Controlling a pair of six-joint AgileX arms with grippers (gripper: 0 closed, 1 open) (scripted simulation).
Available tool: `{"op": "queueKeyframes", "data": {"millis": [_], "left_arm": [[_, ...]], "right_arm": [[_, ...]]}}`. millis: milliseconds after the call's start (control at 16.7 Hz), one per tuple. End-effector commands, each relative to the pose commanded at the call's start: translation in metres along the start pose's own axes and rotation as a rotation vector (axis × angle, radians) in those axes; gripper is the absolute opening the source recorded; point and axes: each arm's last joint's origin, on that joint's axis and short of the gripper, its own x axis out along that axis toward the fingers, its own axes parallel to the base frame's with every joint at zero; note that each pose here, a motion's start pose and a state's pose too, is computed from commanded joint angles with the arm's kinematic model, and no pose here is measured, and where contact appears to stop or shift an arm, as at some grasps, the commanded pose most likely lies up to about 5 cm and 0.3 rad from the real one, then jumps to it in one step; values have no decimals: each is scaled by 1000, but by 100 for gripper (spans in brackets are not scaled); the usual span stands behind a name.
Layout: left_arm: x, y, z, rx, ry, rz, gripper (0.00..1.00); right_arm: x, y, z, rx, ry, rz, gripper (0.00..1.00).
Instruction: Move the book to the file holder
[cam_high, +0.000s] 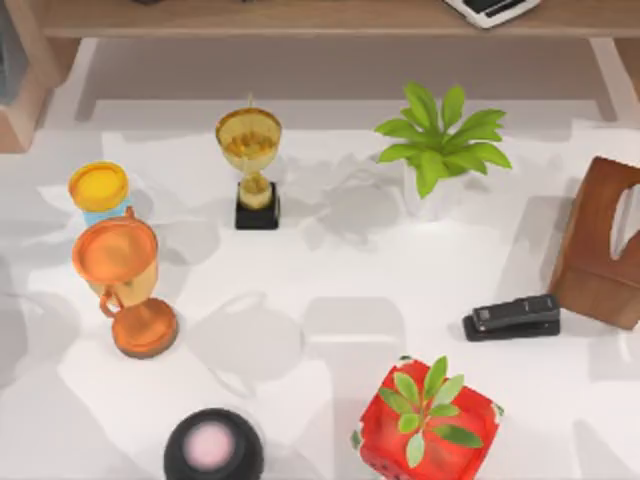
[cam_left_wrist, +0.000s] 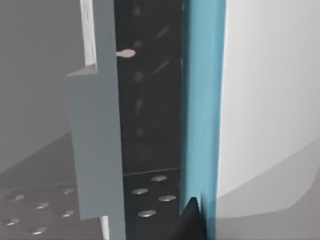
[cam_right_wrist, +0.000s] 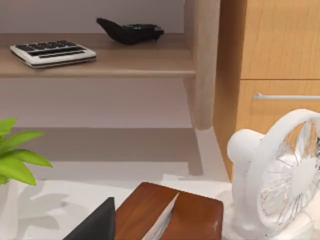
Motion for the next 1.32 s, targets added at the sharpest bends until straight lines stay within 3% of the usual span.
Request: {"op": "queueKeyframes", "data": {"millis": [420, 1200, 1320], "left_arm": [[16, -6, 1, 1, -16, -7, 0], [16, -6, 1, 1, -16, -7, 98], [16, -6, 1, 1, -16, -7, 100]], "right_arm": [[0, 0, 0, 0, 0, 0, 100], [0, 0, 0, 0, 0, 0, 100], [0, 0, 0, 0, 0, 0, 100]]}}
